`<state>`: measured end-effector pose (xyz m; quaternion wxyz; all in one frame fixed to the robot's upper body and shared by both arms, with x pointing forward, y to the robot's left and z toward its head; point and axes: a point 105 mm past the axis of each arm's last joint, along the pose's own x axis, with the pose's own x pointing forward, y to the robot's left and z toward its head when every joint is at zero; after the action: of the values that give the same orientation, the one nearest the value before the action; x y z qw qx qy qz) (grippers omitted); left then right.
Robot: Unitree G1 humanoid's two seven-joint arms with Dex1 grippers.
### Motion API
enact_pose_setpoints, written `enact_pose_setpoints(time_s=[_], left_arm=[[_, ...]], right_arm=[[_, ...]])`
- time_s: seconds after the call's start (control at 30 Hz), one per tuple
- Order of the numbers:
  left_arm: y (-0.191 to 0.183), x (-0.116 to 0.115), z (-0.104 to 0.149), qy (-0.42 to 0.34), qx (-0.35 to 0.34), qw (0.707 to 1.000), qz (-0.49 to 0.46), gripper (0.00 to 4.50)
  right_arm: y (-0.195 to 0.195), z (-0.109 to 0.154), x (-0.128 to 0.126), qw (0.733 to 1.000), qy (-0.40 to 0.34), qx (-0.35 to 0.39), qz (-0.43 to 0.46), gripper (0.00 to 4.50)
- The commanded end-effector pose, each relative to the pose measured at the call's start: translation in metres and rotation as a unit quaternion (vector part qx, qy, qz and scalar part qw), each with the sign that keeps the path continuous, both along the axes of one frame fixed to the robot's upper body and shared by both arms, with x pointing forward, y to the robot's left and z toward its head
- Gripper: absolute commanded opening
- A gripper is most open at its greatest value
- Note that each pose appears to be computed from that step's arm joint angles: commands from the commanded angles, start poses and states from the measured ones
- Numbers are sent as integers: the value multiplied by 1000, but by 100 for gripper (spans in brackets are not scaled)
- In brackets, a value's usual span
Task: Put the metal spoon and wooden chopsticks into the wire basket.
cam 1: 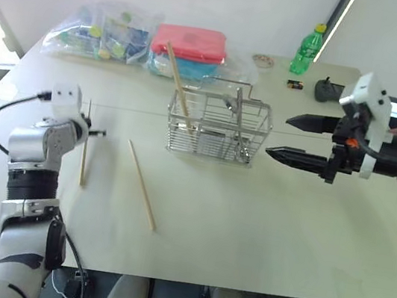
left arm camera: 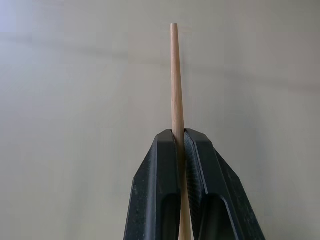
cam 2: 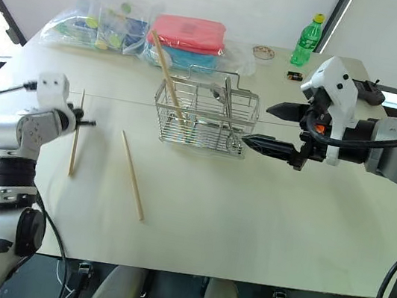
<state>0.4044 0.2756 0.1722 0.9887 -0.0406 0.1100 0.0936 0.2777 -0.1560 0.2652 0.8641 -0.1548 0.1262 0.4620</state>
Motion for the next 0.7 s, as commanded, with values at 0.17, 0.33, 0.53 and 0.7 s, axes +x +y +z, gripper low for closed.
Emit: enact_pose_setpoints(time_s=[0.17, 0.33, 0.53, 0.7], left_arm=[[-68, -20, 207, -414, -45, 895, -159, 6], [-135, -38, 236, -462, -82, 834, -290, 6], [-189, -29, 206, -425, -85, 823, -367, 6], [-210, -16, 175, -392, -86, 832, -383, 6]], right_arm=[[-1, 11, -4, 1000, -21, 16, -10, 450], [1, 11, -6, 999, -19, 21, -14, 450], [3, 16, -8, 999, -23, 33, -22, 450], [1, 20, -10, 998, -24, 48, -36, 450]])
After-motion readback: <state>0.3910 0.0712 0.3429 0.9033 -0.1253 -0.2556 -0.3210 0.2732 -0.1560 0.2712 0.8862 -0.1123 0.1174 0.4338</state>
